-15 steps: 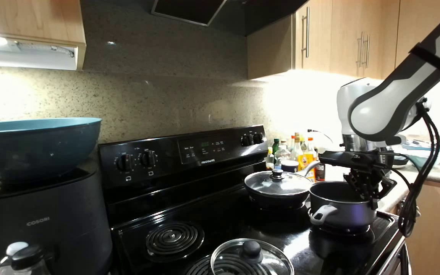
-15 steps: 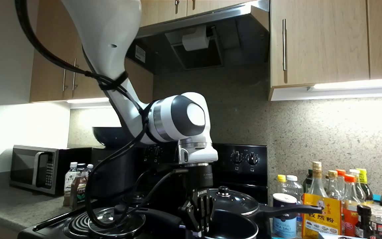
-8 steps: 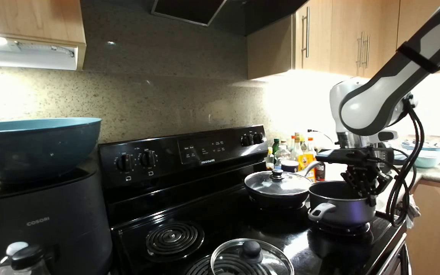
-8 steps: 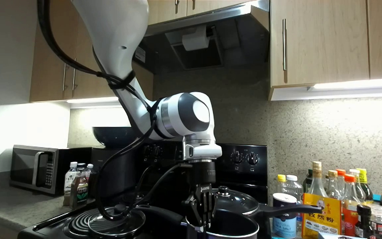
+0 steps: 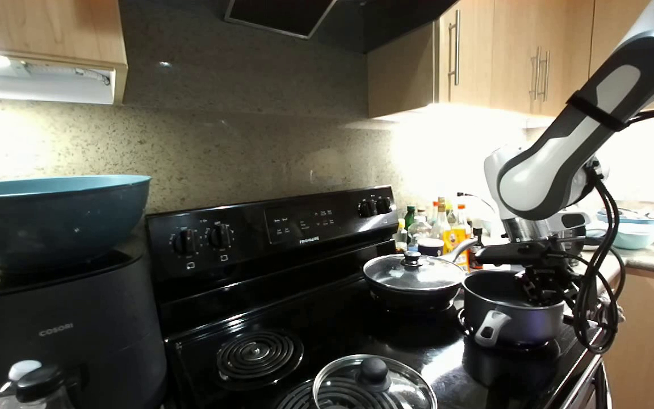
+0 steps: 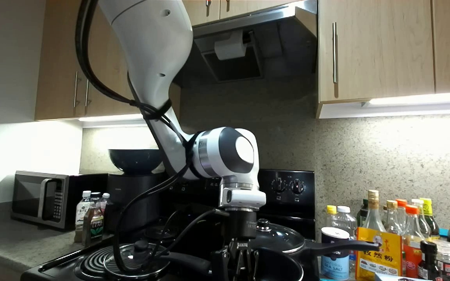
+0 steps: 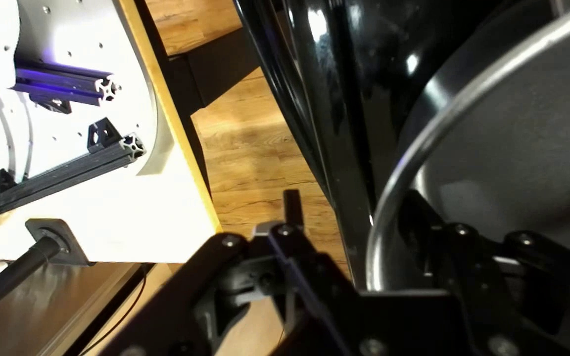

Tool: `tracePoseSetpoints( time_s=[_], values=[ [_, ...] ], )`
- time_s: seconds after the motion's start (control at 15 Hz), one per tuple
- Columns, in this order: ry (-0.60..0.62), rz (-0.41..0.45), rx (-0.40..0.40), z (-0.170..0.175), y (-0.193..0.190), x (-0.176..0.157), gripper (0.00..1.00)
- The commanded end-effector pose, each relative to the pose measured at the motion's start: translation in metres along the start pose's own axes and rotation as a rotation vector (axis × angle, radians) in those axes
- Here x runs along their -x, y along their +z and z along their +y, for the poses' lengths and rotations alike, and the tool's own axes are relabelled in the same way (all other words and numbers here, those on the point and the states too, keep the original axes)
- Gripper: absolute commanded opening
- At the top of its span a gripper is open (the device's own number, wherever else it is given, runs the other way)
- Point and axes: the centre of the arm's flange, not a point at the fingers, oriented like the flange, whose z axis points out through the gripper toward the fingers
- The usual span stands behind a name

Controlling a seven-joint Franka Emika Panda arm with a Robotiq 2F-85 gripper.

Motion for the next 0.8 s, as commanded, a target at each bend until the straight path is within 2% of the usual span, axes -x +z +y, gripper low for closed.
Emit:
tracePoseSetpoints(
  time_s=[0.0,0.13,0.53,0.73],
  values=[
    [-0.006,0.025,-0.015,0.007,-0.015,0.007,0.84],
    [-0.035,0.055,-0.069,0.018,-0.031,0.015,0.98],
    [-0.087,0.098,-0.189,0.060,-0.082,0.037,1.00],
    [-0.163,0.098,-0.253,0.082,-0.099,0.055,1.00]
  ],
)
